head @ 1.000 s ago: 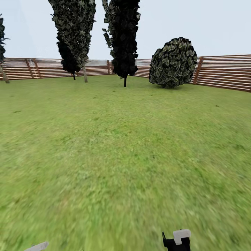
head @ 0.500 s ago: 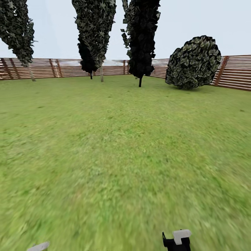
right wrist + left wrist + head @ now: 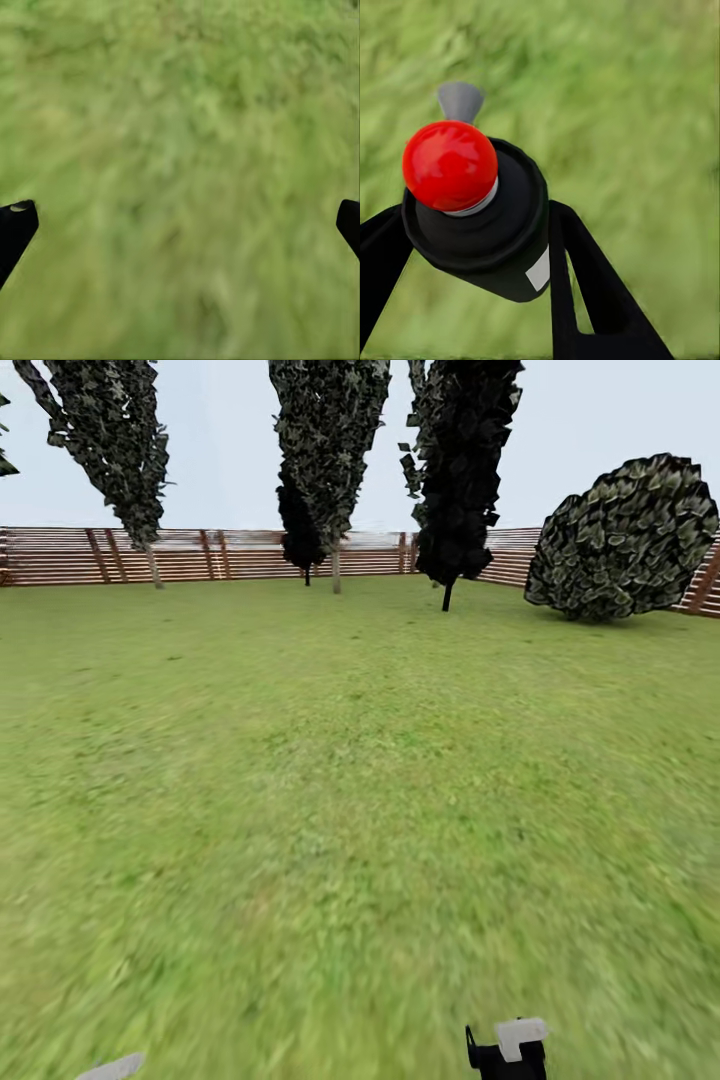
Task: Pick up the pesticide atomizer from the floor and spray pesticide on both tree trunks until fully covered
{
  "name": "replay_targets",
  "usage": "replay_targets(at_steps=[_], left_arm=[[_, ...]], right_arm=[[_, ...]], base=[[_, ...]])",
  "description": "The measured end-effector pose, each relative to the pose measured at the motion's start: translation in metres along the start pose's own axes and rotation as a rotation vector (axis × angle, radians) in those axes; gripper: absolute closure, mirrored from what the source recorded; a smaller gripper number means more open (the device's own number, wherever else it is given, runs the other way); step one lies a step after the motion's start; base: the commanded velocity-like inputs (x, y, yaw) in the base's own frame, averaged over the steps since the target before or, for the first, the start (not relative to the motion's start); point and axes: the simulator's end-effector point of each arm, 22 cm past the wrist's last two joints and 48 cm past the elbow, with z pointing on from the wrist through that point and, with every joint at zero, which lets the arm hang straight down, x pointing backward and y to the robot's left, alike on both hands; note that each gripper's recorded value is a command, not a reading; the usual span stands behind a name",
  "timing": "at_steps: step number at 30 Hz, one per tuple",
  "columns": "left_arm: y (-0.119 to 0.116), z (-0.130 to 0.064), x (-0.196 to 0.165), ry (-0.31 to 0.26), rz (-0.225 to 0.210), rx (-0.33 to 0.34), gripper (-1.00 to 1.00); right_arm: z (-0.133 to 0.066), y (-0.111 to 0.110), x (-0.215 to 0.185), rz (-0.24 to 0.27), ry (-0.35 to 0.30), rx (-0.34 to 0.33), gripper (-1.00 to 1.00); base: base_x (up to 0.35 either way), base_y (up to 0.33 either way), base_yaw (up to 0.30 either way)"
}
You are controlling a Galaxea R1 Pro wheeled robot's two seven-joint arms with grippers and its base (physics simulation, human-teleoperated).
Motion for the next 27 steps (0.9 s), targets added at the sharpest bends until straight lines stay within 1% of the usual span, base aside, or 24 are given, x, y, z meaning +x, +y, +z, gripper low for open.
replay_targets(at_steps=[23, 27], left_arm=[[0.0007, 0.0, -0.0001, 0.0, -0.001, -0.002, 1.0], [0.0016, -0.0002, -0.0005, -0.002, -0.005, -0.005, 1.0]], right_arm=[[0.0, 0.0, 0.0001, 0.0, 0.0, 0.0, -1.0], [-0.0002, 0.0, 0.0, 0.0, 0.0, 0.0, -1.0]], base=[[0.001, 0.0, 0.28], [0.175, 0.036, 0.281]])
